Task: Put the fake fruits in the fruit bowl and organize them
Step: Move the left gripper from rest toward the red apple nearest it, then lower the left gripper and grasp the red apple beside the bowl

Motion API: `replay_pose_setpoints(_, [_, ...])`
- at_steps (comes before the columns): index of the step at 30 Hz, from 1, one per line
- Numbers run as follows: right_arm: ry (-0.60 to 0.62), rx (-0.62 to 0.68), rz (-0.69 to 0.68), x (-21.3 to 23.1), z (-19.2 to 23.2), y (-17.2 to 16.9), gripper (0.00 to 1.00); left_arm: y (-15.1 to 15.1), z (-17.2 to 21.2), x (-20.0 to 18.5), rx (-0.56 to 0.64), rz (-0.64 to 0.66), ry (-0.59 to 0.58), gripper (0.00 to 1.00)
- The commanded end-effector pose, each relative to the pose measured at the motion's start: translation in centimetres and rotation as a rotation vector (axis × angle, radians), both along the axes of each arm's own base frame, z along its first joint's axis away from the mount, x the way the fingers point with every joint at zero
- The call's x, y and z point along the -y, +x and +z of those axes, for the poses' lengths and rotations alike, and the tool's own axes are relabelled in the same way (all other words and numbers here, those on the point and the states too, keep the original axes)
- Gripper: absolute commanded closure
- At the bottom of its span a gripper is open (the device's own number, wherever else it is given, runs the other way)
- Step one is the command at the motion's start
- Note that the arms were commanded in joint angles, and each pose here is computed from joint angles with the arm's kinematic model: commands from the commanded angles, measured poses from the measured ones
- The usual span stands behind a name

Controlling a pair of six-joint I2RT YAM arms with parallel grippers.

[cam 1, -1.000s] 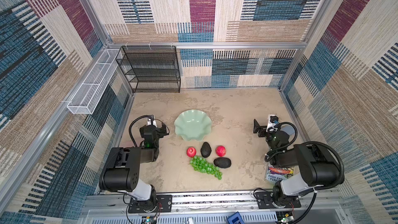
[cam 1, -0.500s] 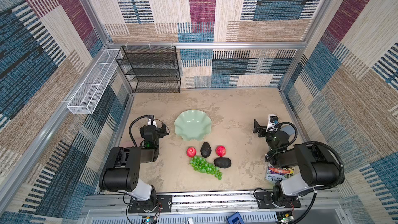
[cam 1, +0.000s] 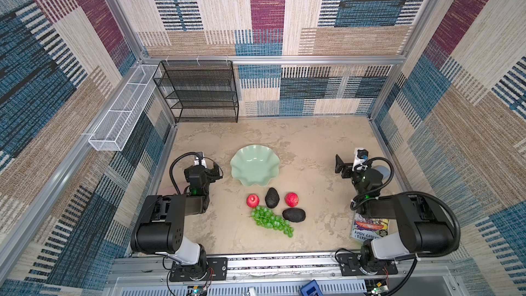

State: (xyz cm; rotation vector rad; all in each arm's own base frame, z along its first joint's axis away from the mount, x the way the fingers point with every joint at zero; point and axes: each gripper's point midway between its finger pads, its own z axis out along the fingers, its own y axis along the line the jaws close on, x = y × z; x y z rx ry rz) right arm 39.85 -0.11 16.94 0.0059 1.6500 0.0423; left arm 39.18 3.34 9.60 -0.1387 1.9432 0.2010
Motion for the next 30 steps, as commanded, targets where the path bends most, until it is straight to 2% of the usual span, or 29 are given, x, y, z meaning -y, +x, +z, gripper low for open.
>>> replay_pose_setpoints(1, [0.117, -0.174, -0.075, 1.0, 0.7, 2.0, 0.00, -0.3, 4.2, 0.8, 0.055, -0.036, -0.006, 0.04])
replay_pose_setpoints(3, [0.246, -0.228, -0.015, -0.5, 2.4, 3.0, 0.00, -1.7, 7.6, -1.3, 0.076, 0.141, -0.124, 0.01])
replay_pose_setpoints(6, [0.402, -0.261, 0.054, -2.1, 3.3, 3.3, 0.00, -2.4, 11.9, 0.0, 0.133, 0.103, -0.260, 0.01])
replay_pose_setpoints(8, [0.435, -0.239, 0.204, -4.6, 3.7, 2.5, 0.00, -3.1, 13.0, 1.0, 0.111, 0.085, -0.378, 0.02])
replay_pose_setpoints(10, [0.464, -0.223, 0.299, -6.1, 4.3, 1.7, 0.00, -4.2, 12.8, 2.1, 0.010, 0.076, -0.459, 0.04])
replay_pose_setpoints(11, [0.477, -0.226, 0.302, -6.2, 4.4, 1.5, 0.00, -4.9, 12.4, 2.9, -0.060, 0.050, -0.488, 0.06])
replay_pose_setpoints(13, [0.463, -0.227, 0.267, -6.2, 4.4, 1.1, 0.00, -6.3, 11.0, 4.4, -0.183, 0.009, -0.541, 0.08])
replay_pose_setpoints(17, [0.349, -0.246, 0.203, -7.4, 4.3, 0.1, 0.00, -10.0, 8.1, 7.3, -0.422, -0.065, -0.629, 0.12])
replay_pose_setpoints(22, [0.328, -0.297, 0.215, -9.0, 3.2, -0.9, 0.00, -13.9, 5.6, 10.8, -0.566, -0.138, -0.682, 0.15])
replay_pose_setpoints(30, [0.325, -0.348, 0.191, -8.8, 0.5, -1.8, 0.00, -17.5, 2.3, 15.5, -0.716, -0.198, -0.597, 0.15])
